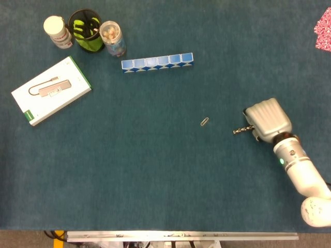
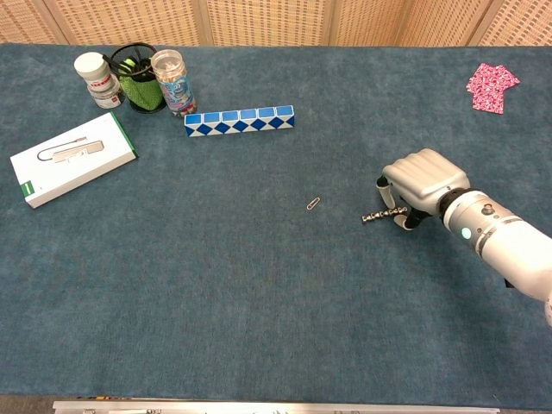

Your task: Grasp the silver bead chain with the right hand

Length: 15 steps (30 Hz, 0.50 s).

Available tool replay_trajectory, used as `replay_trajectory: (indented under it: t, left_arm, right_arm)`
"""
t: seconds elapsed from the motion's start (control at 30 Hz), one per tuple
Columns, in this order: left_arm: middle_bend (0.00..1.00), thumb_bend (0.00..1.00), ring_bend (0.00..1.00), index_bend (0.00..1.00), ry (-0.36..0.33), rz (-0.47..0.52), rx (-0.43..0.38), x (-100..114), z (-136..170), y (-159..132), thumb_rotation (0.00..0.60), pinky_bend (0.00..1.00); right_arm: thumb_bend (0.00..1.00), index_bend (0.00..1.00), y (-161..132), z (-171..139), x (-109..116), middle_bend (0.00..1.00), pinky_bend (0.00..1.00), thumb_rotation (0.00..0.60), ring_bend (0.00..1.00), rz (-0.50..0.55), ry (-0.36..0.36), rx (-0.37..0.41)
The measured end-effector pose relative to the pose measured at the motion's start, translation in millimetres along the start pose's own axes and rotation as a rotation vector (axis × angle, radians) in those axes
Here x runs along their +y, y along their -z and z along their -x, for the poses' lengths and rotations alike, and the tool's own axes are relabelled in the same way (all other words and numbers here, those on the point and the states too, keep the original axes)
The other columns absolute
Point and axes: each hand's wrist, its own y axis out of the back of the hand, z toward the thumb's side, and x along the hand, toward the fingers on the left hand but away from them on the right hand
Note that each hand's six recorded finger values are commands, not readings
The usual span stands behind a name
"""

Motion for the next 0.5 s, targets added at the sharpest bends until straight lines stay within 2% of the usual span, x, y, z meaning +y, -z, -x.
replay_trajectory:
  t: [0.1,0.3,0.5]
  left_arm:
    - [0.07,0.24,0.09,0.02,-0.003,0.001,-0.003,0.1,-0.2,-0.8,0.600,0.04]
    - [0.07,0.24,0.09,0.02,-0.007,0.002,-0.001,0.7,0.2,0.2,0.600,0.04]
    - [0.07,0.24,0.09,0.02,-0.007,0.003,0.002,0.6,0.7,1.0,0.600,0.04]
  right_arm:
    - [0.25,0.55,-0.7,0.8,-0.2,1.00,1.00,0.600,1.00,0.002,0.001,-0.002]
    - [0.40,0.57,-1.7,1.3,-0.3,1.00,1.00,0.600,1.00,0.005,0.002,-0.002]
    - [0.44,0.58,0.3,-1.2,3.3,1.00,1.00,0.600,1.00,0.018,0.006,-0.002]
